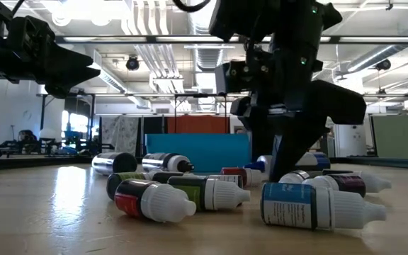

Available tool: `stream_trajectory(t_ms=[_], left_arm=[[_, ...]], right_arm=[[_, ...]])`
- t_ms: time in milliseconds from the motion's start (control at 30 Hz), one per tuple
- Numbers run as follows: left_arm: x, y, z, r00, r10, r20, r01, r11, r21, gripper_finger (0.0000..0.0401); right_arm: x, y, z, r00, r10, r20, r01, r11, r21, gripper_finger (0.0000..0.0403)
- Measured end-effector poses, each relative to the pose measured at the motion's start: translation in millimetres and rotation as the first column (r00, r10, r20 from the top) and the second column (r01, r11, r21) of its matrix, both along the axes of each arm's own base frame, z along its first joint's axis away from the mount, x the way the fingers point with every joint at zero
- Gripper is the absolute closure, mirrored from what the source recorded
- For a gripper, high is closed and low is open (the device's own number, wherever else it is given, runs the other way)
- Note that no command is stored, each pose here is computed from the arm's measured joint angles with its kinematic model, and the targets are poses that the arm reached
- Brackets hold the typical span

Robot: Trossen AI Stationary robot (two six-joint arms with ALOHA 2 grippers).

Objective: Pick & Place food coloring
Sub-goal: Put the blue food coloring bottle into the blue bin

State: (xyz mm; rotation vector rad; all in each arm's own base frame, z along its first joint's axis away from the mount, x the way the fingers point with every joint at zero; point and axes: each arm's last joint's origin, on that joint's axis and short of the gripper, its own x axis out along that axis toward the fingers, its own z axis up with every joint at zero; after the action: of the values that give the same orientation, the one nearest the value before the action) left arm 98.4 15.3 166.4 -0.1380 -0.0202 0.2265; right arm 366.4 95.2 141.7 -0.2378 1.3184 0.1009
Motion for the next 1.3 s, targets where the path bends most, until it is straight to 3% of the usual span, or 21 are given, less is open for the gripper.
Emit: stream_trajectory(t_ms=[367, 667, 967, 1067, 1167, 1233, 1300], left_arm=[[0.1, 0.0, -0.1, 1.0, 0.0, -0.002, 0.0, 1.0, 0.0, 0.0225], [0.1, 0.0, 0.0, 1.0, 0.0, -0.001, 0.0, 1.0, 0.0, 0.0225], [0.1, 0.0, 0.0, 1.0, 0.0, -0.001, 0.0, 1.0, 0.0, 0.0225], [0.1, 0.0, -0.1, 1.0, 0.0, -0.001, 0.0, 1.0, 0.0, 0.0225], [0.1, 0.0, -0.1, 1.0, 0.0, -0.001, 0.0, 1.0, 0.0, 0.0225], [0.1, 0.0, 0.0, 1.0, 0.0, -0.001, 0.0, 1.0, 0.0, 0.0225], [0.1, 0.0, 0.0, 1.0, 0.0, -0.001, 0.0, 1.0, 0.0, 0.0225]], right_arm=[[-0.5, -7.0, 7.0, 0.997, 0.03, -0.074, -0.032, 0.999, -0.025, 0.0222], [-2.8, -6.7, 5.6, 0.994, 0.048, -0.102, -0.047, 0.999, 0.02, 0.0228], [-4.4, -7.4, 6.5, 0.992, 0.049, -0.119, -0.049, 0.999, 0.01, 0.0301], [-5.4, -8.3, 11.9, 0.994, -0.014, -0.105, 0.016, 1.0, 0.021, 0.0301], [-4.6, -11.5, 33.1, 0.989, -0.147, 0.0, 0.147, 0.988, 0.049, 0.0301], [-5.1, -16.5, 54.1, 0.956, -0.274, 0.108, 0.268, 0.961, 0.064, 0.0301], [-7.6, -21.5, 77.3, 0.881, -0.407, 0.242, 0.392, 0.914, 0.107, 0.0301]])
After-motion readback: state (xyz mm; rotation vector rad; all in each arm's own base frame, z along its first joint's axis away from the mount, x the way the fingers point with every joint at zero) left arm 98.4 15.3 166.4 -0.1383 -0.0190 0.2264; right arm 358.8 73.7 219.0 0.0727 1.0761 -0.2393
